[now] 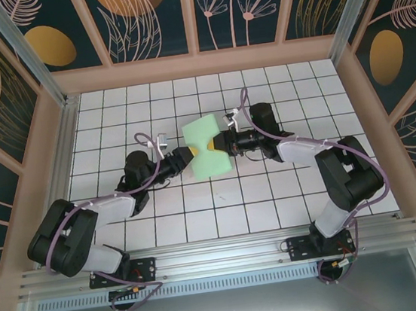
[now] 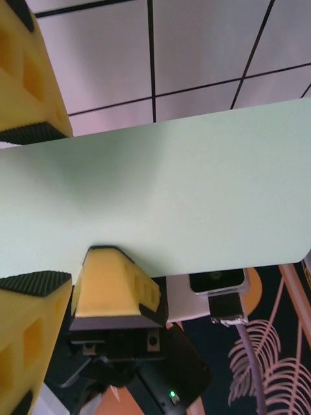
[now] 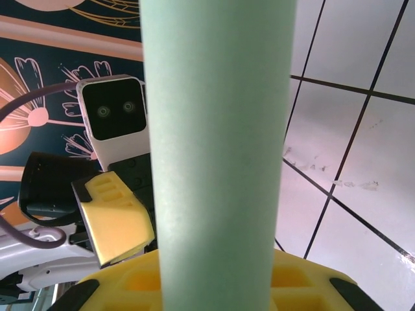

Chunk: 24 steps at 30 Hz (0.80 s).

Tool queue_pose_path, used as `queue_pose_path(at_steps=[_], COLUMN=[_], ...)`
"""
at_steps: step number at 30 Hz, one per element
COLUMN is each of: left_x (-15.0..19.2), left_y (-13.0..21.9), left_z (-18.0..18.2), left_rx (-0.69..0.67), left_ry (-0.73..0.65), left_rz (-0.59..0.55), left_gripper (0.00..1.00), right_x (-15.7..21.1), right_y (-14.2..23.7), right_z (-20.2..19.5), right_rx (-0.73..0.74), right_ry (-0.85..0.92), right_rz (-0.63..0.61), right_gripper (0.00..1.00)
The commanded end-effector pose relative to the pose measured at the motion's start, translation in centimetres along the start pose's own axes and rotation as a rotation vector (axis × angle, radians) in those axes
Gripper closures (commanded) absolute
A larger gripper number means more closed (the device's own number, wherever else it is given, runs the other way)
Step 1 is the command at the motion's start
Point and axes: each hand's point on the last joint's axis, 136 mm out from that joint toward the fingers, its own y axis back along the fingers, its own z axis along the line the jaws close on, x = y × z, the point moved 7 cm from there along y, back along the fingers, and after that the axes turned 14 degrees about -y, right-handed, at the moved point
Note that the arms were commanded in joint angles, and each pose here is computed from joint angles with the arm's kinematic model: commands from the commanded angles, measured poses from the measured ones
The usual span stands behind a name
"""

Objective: Fold a paper plane with a square sheet of paper (pick it up from the middle)
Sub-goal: First fold in half a square sheet of paper at the center of the table.

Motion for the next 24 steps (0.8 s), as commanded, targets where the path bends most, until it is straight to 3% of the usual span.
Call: queue_pose_path(at_steps=[1,6,9,17,24], left_x=[-0.6,-0.4,0.0,1.4,2.5], left_y=[0.4,0.0,-0.2,-0.8,-1.9], left_z=[-1.3,0.0,1.4,3.7,5.7], left_rx=[0.125,0.040,-0.067,-0.167,-0.250], left_ry=[-0.036,-0.032,-0.044,-0.008,0.025], left_rz=[-0.062,-0.047,-0.009,0.055,0.135], left_gripper=[0.60,0.87,0.94,0.97,0.96], right_x=[0.2,0.0,-0.4,-0.5,-0.6], right_y=[0.3,0.1,0.0,-0.4,-0.1], right_z=[0.7,-0.5,-2.3,-8.1,-10.0], right_rx=[-0.042,-0.009,0.067,0.227,0.319], right_ry=[0.036,0.010,-0.022,-0.158,-0.197], right_rz=[0.018,0.011,-0.025,-0.099,-0.143], right_gripper=[0.75,0.72,0.63,0.54,0.46])
